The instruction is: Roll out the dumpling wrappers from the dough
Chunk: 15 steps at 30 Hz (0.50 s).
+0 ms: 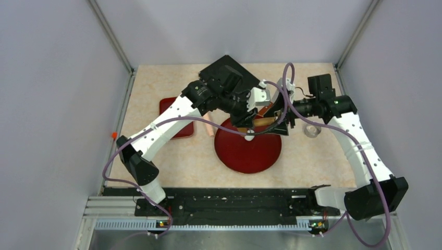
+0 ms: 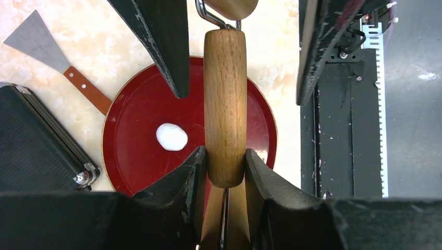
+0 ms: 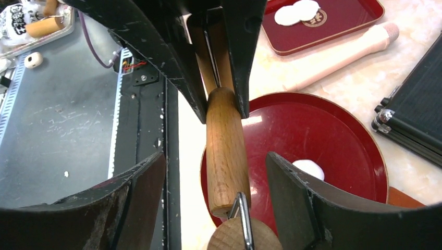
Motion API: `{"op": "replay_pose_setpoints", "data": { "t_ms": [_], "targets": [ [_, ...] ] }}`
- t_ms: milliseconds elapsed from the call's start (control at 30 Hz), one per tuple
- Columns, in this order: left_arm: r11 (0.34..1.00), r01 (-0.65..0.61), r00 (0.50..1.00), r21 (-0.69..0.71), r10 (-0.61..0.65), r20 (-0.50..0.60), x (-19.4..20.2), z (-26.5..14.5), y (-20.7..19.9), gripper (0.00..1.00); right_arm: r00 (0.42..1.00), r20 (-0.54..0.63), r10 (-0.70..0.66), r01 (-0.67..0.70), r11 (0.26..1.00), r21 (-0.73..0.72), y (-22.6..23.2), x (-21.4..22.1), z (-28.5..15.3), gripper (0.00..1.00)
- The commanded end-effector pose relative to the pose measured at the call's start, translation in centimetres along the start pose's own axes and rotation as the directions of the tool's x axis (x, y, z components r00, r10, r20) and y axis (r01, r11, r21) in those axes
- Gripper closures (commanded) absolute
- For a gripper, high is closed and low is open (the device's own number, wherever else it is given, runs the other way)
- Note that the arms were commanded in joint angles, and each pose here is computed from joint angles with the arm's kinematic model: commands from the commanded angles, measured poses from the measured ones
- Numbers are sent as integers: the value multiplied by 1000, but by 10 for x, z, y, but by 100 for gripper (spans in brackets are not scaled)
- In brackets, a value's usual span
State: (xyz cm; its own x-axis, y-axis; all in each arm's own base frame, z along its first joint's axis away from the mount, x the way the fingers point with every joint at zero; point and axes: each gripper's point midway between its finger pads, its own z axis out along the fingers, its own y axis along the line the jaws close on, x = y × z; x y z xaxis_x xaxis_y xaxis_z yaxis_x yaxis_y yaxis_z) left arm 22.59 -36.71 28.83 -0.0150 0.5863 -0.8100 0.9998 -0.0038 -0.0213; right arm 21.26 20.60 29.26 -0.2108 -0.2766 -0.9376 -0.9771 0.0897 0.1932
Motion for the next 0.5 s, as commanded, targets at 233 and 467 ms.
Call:
{"op": "replay_pose_setpoints", "data": {
  "t_ms": [233,467],
  "targets": [
    [997,-60,992,-39,64,105,-33,-19,1,100,1000,9,-16,17,999,-35,-1,-1,5,81],
    [997,-39,992,-69,46,114,-38,-21,6,100,1000,15,-21,21,999,-38,0,-2,6,100]
  ]
}}
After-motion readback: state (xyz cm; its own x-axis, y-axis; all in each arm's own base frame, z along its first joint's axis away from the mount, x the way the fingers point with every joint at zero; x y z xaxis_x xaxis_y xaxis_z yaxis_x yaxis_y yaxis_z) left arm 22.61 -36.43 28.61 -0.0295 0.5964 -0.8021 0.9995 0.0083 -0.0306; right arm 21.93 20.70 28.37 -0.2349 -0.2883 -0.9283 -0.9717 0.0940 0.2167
